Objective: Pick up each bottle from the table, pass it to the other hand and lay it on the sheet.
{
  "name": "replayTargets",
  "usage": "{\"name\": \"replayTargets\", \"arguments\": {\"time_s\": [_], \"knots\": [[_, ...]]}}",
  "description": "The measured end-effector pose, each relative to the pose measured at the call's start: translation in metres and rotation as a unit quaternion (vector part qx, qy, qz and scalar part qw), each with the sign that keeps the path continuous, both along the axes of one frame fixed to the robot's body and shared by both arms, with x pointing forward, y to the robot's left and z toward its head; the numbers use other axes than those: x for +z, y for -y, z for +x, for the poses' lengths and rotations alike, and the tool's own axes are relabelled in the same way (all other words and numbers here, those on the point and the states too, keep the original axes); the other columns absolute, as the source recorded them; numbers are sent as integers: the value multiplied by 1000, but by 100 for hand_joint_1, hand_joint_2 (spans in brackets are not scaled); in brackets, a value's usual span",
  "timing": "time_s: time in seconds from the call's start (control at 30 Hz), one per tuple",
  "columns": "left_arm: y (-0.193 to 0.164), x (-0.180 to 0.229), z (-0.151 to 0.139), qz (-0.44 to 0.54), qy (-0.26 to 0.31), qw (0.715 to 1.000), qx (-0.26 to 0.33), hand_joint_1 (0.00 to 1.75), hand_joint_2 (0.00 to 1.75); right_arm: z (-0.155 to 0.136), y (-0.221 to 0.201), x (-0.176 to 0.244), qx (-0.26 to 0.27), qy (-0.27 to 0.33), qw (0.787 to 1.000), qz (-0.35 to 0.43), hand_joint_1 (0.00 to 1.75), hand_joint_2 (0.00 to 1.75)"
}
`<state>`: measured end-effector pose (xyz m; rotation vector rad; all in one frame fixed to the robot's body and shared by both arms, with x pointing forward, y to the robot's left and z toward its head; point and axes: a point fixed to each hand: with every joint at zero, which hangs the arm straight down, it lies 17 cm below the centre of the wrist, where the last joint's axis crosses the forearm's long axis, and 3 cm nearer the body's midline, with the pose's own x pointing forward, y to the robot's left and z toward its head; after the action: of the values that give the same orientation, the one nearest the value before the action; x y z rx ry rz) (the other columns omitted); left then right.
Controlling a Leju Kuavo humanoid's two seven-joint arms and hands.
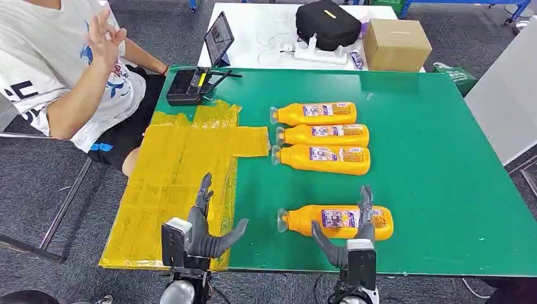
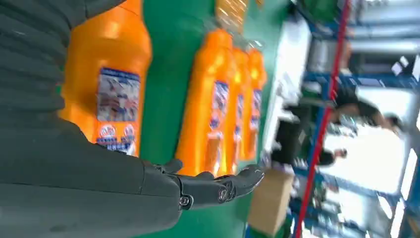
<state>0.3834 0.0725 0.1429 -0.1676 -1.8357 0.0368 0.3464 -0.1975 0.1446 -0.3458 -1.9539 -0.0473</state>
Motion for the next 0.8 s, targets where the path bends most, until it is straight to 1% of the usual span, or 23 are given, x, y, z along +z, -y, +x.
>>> {"name": "replayTargets", "arguments": {"time_s": [0.13,0.23,0.3,0.37,0.6,0.8], "knots": [[-2,2,0,4,7,1000,1,0,175,4,-9,-4,40,-21,997,-62,0,175],[-2,2,0,7,11,1000,0,0,175,7,-13,-11,69,-49,988,-133,0,175],[-4,2,1,10,12,1000,3,0,175,8,-12,-23,83,-78,976,-184,0,175],[-5,2,1,14,13,1000,3,0,175,7,-6,-32,96,-98,967,-217,0,175],[-8,-2,3,22,12,1000,3,0,175,1,27,-63,133,-175,929,-299,0,175],[-6,-7,4,23,3,1000,-3,0,175,-3,53,-82,135,-214,896,-365,0,175]]}}
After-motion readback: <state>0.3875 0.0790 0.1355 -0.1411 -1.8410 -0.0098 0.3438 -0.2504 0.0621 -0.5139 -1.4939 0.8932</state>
